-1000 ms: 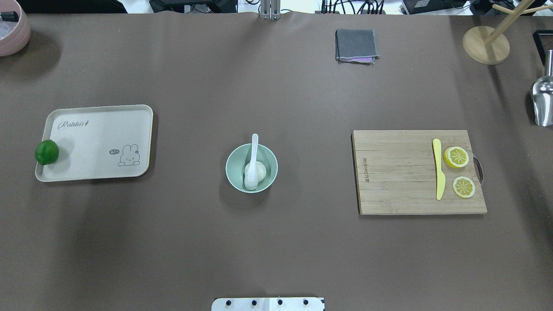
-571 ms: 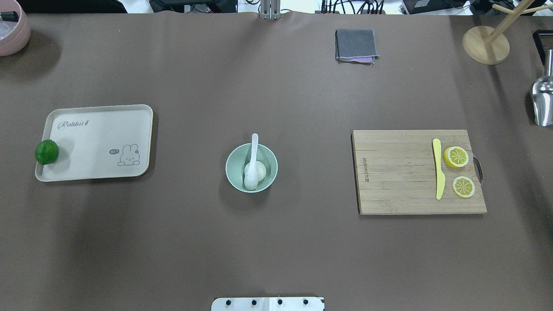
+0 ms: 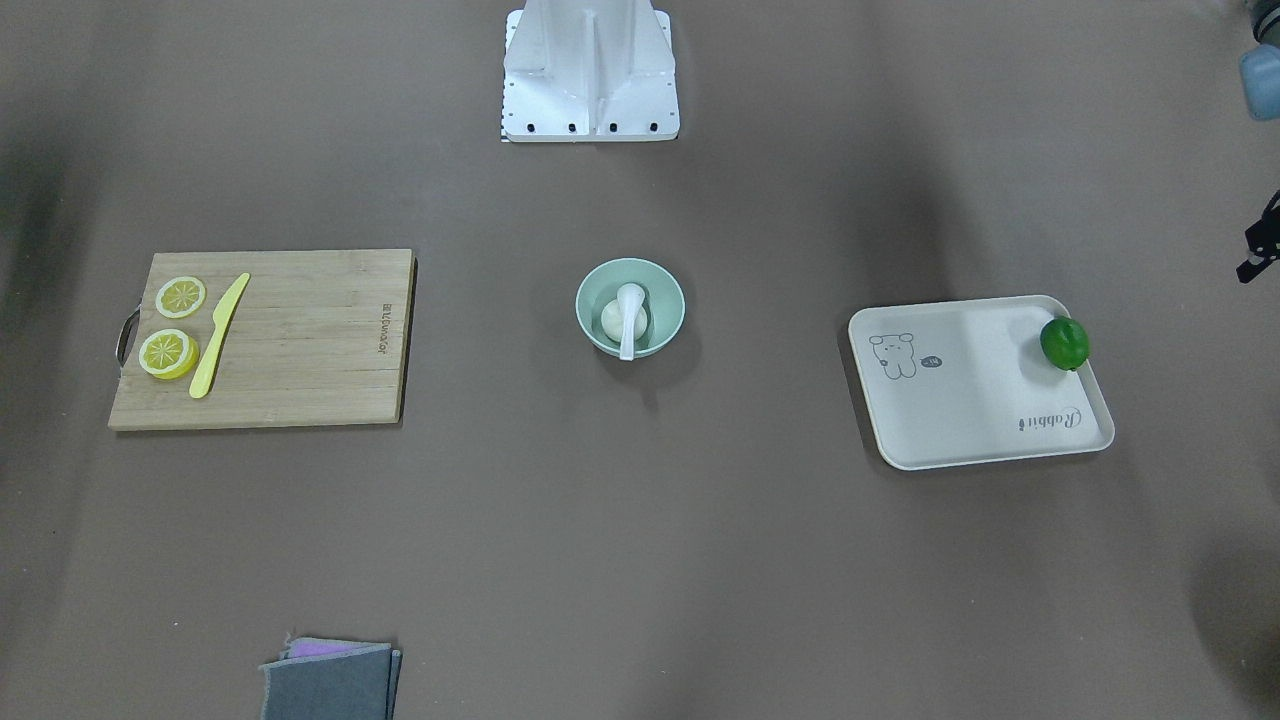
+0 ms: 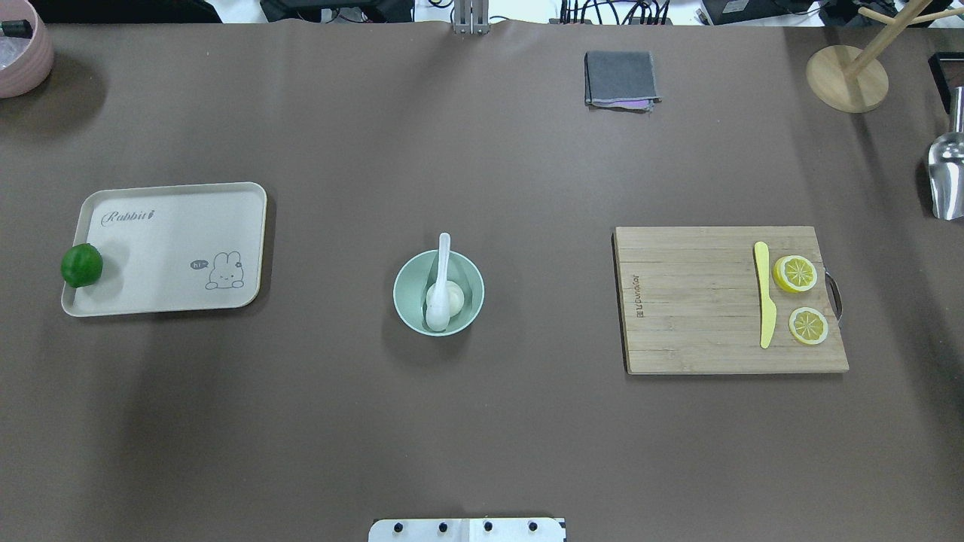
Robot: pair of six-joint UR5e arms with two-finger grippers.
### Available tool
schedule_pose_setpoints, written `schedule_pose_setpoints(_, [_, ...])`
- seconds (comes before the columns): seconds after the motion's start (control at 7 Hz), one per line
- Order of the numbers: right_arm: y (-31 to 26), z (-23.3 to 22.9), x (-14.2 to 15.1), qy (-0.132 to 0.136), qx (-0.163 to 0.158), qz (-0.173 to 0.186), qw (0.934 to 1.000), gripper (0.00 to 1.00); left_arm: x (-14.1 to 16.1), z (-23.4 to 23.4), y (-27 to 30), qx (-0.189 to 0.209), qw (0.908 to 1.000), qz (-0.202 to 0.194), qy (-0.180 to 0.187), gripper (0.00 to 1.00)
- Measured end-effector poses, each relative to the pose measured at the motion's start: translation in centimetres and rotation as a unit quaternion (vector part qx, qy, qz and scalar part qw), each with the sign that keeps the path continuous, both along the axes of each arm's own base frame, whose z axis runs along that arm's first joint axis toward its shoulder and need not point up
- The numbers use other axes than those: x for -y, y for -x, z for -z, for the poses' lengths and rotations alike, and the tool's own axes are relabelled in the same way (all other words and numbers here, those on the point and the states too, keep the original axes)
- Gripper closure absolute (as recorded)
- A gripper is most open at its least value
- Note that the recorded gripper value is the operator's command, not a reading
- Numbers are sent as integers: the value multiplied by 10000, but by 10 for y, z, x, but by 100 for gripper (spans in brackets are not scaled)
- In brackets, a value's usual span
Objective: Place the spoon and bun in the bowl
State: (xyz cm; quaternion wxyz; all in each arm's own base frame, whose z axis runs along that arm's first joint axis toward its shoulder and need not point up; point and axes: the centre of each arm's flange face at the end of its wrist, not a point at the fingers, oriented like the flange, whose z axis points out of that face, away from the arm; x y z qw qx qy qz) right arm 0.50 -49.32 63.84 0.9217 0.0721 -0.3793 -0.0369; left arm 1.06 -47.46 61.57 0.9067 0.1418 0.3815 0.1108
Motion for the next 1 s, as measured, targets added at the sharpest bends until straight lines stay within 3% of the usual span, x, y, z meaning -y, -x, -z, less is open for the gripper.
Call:
schedule_pose_setpoints(0.29, [0,-4,-4,28,41,22,10000,0,-3,-1,0,-9,10000,-7,8,1])
schedule_pose_setpoints(1.0, [7,-2,-9,84,485,181,9986,0,-3,-1,0,3,10000,-3,-11,1])
